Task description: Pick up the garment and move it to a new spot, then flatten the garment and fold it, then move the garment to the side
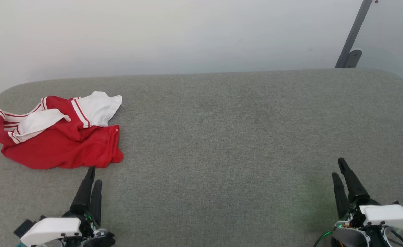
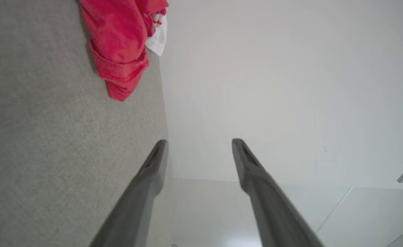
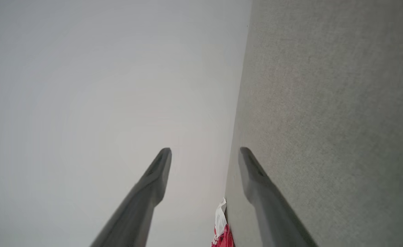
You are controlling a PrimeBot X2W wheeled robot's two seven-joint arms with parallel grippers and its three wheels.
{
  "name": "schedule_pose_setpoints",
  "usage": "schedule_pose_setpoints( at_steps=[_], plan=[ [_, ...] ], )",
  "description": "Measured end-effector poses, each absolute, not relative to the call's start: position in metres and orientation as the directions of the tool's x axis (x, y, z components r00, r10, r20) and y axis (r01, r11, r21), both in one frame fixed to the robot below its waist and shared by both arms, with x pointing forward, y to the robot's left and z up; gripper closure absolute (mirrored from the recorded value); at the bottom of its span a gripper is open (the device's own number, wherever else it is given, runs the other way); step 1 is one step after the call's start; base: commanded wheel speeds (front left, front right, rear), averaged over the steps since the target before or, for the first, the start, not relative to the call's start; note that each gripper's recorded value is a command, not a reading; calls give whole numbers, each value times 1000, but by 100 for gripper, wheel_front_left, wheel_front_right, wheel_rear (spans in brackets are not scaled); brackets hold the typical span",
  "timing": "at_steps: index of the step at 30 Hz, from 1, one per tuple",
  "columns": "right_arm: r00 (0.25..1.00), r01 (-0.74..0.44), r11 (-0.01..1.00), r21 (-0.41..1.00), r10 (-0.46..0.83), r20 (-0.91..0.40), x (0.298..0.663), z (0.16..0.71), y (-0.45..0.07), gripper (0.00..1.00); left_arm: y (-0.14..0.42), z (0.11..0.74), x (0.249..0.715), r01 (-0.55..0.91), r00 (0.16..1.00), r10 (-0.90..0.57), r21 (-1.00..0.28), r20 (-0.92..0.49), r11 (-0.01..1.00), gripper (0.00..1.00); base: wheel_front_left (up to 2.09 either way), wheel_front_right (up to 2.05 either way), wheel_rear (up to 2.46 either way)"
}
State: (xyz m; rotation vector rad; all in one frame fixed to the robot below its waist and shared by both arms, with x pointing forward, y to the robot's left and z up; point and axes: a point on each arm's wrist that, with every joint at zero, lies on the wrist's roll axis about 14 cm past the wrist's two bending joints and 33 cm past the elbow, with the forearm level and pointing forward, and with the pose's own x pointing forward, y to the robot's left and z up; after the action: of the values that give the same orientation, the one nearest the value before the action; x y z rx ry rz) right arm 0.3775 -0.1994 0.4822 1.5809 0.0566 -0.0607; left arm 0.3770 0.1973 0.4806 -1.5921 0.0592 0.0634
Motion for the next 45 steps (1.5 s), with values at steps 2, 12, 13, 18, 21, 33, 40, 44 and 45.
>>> schedule_pose_setpoints(
  at_steps=[2, 12, 13, 18, 21, 33, 40, 44, 45],
  plan=[
    [995, 95, -14, 995, -6, -95, 375, 475, -199, 0, 198, 474, 374, -96, 995, 5, -995, -96, -23, 0, 0, 0, 0],
    [997, 76, 67, 995, -22, -74, 383, 484, -201, 0, 215, 479, 375, -94, 995, 39, -990, -91, 104, 0, 0, 0, 0],
    [997, 74, 86, 994, -22, -72, 384, 485, -201, 0, 216, 479, 375, -95, 995, 40, -988, -90, 124, 0, 0, 0, 0],
    [997, 71, 180, 981, -15, -69, 389, 487, -199, 0, 221, 483, 378, -93, 995, 45, -966, -85, 240, 0, 0, 0, 0],
    [998, 65, 273, 960, -15, -63, 392, 490, -200, 0, 225, 483, 378, -99, 995, 52, -933, -86, 345, 0, 0, 0, 0],
    [999, 38, 559, 829, -20, -32, 400, 500, -201, 0, 230, 488, 379, -88, 996, 54, -790, -69, 606, 0, 0, 0, 0],
    [1000, 25, 709, 704, -19, -16, 402, 504, -199, 0, 230, 492, 380, -68, 998, 46, -676, -51, 734, 0, 0, 0, 0],
    [1000, 23, 777, 629, -22, -9, 402, 505, -200, 0, 230, 493, 380, -62, 998, 42, -620, -46, 782, 0, 0, 0, 0],
    [1000, 23, 793, 608, -23, -8, 402, 505, -201, 0, 230, 493, 380, -59, 998, 40, -602, -45, 797, 0, 0, 0, 0]
  ],
)
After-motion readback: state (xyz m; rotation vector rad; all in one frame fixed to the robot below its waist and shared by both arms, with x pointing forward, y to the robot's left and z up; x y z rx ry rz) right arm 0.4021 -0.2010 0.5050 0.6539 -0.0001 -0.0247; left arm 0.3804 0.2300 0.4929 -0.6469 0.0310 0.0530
